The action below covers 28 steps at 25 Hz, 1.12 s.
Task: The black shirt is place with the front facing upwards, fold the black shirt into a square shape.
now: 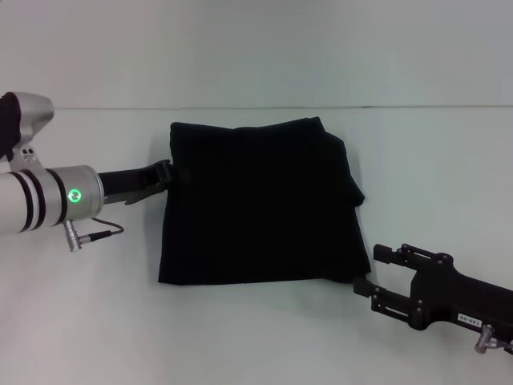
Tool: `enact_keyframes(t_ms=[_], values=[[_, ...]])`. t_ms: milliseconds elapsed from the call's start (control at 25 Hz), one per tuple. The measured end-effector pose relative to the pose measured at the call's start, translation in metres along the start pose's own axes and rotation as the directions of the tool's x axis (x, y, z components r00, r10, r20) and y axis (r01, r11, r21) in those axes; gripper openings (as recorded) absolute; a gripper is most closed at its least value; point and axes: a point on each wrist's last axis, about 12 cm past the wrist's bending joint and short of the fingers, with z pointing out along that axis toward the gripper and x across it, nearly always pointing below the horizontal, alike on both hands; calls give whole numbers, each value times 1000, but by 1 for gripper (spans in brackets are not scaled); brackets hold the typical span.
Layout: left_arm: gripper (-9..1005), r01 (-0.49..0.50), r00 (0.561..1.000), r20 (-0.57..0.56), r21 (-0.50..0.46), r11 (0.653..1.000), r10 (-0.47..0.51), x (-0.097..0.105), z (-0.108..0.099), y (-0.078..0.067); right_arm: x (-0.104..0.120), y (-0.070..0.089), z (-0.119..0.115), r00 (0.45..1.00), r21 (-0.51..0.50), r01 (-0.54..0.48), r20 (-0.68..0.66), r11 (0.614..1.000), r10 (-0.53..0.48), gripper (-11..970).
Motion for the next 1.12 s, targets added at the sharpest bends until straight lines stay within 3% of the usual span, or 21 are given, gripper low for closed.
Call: enact_keyframes(t_ms=[400,520,680,760,880,920,960,1120], values=[[138,16,998,65,-13,1000,-15,-6,-12,10,-2,-2,1,1000,11,0,10,1000,0,695],[146,14,997,75,26,1000,-16,-8,-22,13,-3,-4,-1,1000,34,-5,27,999,4,695],[301,-78,987,151,151,985,55,-14,-48,13,-7,-9,-2,998,73,-17,63,997,12,694],[379,-179,971,202,239,954,132,-12,-65,11,-10,-12,-3,997,91,-21,83,996,13,693],[523,-366,918,280,332,869,279,-4,-90,6,-14,-15,-1,995,99,-8,100,995,-2,692],[571,-474,873,314,363,802,374,5,-102,5,-16,-15,0,995,99,-2,103,995,-8,692],[619,-517,851,325,372,771,413,11,-107,5,-18,-16,1,994,97,5,105,995,-16,692],[797,-624,779,340,347,700,526,37,-116,11,-23,-17,7,992,91,57,110,994,-67,691]])
